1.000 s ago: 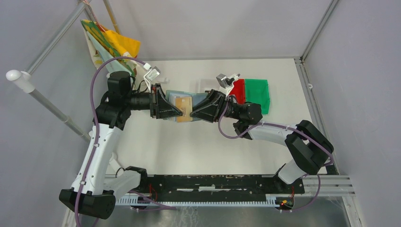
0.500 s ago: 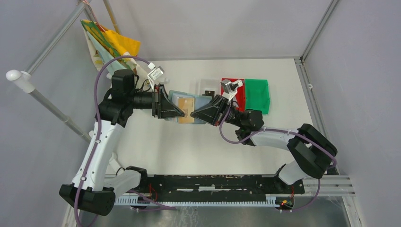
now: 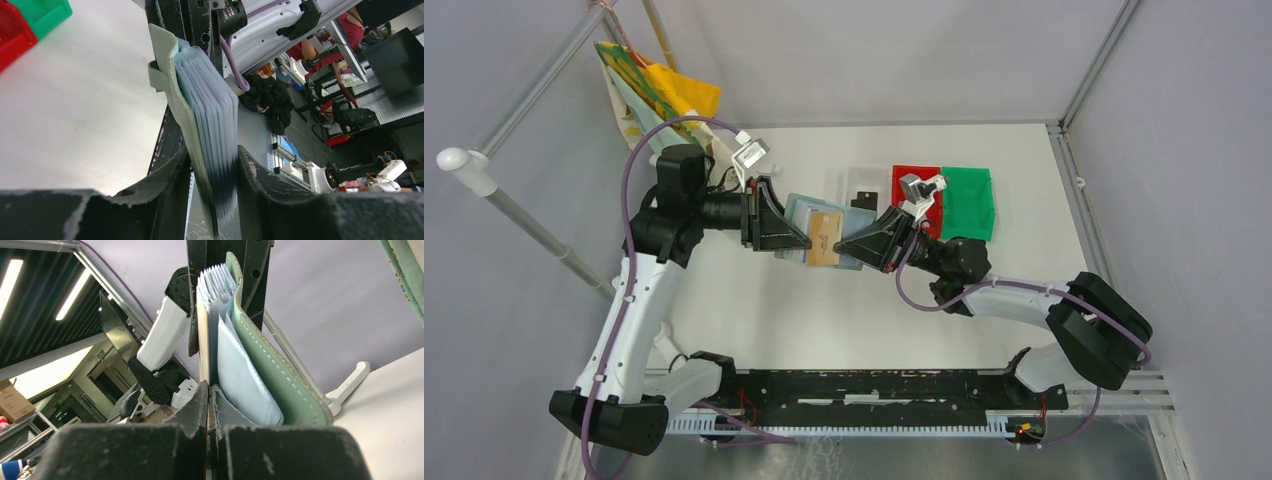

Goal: Take the credit cards out of the card holder
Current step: Remove the credit card from the card holder.

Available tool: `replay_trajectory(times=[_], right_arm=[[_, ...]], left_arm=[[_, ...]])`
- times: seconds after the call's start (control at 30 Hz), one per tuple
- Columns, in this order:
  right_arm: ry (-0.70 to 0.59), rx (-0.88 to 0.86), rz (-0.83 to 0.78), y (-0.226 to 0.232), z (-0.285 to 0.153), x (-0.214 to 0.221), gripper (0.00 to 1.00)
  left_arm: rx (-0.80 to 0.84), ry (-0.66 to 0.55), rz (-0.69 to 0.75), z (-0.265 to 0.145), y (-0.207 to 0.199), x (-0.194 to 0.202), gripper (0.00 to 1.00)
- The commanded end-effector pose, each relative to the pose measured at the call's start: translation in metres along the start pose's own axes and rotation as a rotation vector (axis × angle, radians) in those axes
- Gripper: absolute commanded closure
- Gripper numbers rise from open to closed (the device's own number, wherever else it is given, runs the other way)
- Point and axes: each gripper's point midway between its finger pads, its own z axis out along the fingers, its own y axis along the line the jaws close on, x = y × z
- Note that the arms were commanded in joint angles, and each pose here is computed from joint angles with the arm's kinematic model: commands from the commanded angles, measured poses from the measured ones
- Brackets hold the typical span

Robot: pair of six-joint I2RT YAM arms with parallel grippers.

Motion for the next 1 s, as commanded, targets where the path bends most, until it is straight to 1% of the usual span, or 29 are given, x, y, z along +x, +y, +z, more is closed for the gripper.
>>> replay_trajectory(times=[0.0, 0.03, 0.13, 0.2, 0.23, 0.37, 0.6, 0.63, 0.67, 0.7, 0.73, 0.97], right_arm=[[-0.010, -0.013, -0.052, 0.008, 0.000, -0.008, 1.00], [-0.010, -0.013, -0.052, 0.008, 0.000, -0.008, 1.00], [-0.009, -0.010, -0.052, 0.009, -0.003, -0.007, 1.00], [-0.012, -0.003, -0.052, 0.008, -0.005, -0.006, 1.00], [-0.015, -0.001, -0.053, 0.008, -0.007, -0.006, 1.00], [-0.018, 0.004, -0.063, 0.010, -0.013, -0.005, 1.00], [-0.020, -0.008, -0.075, 0.015, -0.014, -0.006, 1.00], [-0.020, -0.016, -0.074, 0.017, -0.013, -0.007, 0.97], [-0.024, -0.026, -0.069, 0.019, -0.011, -0.008, 0.92], [-0.028, -0.042, -0.068, 0.022, -0.010, -0.010, 0.82], [-0.033, -0.058, -0.060, 0.025, -0.008, -0.011, 0.74], [-0.084, -0.184, -0.009, 0.048, 0.000, -0.026, 0.56]], left_arm=[[0.072, -0.013, 0.106, -0.006, -0.030, -0.014, 0.60], [0.067, -0.015, 0.103, -0.006, -0.029, -0.014, 0.62], [0.055, -0.017, 0.084, -0.005, -0.025, -0.017, 0.73], [0.049, -0.020, 0.082, -0.005, -0.025, -0.019, 0.83], [0.045, -0.024, 0.085, -0.004, -0.025, -0.021, 0.87], [0.043, -0.044, 0.088, -0.004, -0.028, -0.027, 0.91], [0.042, -0.060, 0.095, -0.004, -0.028, -0.030, 0.92], [0.041, -0.059, 0.089, -0.004, -0.027, -0.030, 0.92], [0.040, -0.059, 0.087, -0.004, -0.026, -0.030, 0.92], [0.039, -0.059, 0.085, -0.004, -0.026, -0.030, 0.92], [0.038, -0.060, 0.085, -0.003, -0.025, -0.029, 0.93], [0.034, -0.060, 0.078, -0.003, -0.023, -0.029, 0.94]])
